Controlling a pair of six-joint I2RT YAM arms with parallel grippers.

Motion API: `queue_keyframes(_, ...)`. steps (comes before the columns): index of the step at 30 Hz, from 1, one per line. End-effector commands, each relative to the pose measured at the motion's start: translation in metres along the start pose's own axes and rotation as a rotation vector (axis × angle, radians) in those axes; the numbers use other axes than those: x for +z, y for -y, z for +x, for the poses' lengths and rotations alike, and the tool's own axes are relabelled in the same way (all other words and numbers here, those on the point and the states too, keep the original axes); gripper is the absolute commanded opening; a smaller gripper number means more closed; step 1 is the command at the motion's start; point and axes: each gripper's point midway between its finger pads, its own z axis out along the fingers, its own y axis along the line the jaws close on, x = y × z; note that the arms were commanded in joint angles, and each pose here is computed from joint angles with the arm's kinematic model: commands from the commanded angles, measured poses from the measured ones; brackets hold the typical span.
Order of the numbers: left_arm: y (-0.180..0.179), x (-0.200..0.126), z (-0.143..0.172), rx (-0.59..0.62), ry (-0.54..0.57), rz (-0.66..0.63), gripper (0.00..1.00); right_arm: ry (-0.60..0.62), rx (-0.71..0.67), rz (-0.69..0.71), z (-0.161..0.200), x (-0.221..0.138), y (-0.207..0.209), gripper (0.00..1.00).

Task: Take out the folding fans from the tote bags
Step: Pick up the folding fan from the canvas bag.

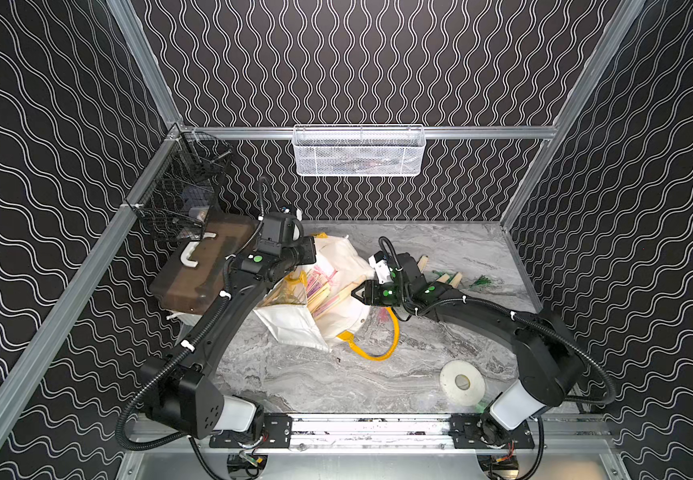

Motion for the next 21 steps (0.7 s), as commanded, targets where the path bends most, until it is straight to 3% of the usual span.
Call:
queue_keyframes(1, 0.008, 0.002, -0.008, -0.021, 0.033, 0.043, 0.00, 0.090, 0.032, 0.006, -0.020, 0.009, 0.001, 0.48)
queue_keyframes(10, 0.017, 0.000, -0.006, -0.031, 0.021, 0.093, 0.00, 0.198, 0.108, -0.003, -0.043, 0.037, 0.009, 0.50)
queue_keyframes(21, 0.018, 0.000, -0.004, -0.035, 0.017, 0.107, 0.00, 0.267, 0.179, 0.004, -0.055, 0.057, 0.019, 0.41)
